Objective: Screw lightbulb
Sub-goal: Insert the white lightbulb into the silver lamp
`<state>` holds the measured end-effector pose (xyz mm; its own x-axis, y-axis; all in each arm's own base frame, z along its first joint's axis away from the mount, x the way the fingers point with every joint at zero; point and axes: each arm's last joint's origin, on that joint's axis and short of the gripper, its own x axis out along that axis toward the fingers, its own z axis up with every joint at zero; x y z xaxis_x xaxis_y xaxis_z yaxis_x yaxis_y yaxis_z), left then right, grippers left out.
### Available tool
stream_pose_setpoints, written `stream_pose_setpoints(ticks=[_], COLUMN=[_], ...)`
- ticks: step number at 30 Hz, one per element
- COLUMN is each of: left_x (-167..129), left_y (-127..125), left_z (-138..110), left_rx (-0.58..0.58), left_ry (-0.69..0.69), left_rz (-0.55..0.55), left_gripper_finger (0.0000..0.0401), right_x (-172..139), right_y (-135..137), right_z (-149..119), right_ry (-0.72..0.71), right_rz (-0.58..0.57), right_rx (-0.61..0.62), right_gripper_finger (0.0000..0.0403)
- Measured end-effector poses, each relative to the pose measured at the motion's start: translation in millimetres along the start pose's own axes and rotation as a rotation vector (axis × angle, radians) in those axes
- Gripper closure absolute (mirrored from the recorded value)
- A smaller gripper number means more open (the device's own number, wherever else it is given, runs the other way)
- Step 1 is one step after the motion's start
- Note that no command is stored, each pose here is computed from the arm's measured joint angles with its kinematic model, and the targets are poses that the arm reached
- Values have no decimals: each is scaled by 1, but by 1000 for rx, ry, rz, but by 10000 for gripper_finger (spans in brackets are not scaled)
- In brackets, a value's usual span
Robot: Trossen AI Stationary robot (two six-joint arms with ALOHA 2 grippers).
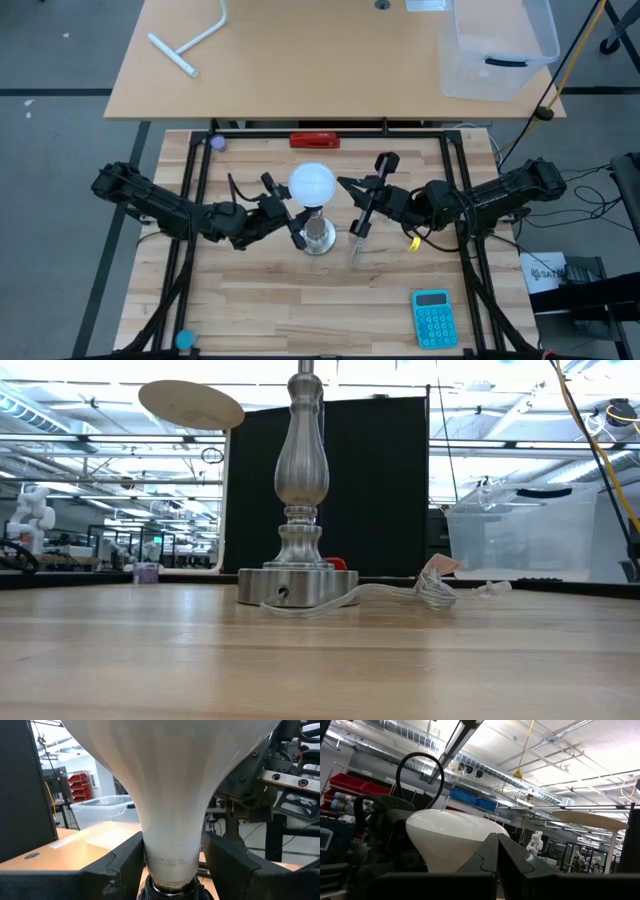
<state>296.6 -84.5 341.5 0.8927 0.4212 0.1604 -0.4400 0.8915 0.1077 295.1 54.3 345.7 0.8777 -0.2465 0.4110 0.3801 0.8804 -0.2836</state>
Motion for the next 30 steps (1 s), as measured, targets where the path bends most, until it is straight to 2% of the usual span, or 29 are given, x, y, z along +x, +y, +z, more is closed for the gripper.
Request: stream_pose_setpoints(ticks=[17, 30], left_x=[-4, -1], left_y=[-4, 0], left_z=[3, 3], left_rx=[26, 13], left_ry=[-11, -12], left_rz=[-22, -4], left_gripper_finger=[195, 120], right_x=[0, 0], right_y=[0, 0], right_z=[0, -1], right_ry=[3, 13], right_rz=[-2, -8], right_rx=[-1, -4], right_gripper_finger=[403, 403])
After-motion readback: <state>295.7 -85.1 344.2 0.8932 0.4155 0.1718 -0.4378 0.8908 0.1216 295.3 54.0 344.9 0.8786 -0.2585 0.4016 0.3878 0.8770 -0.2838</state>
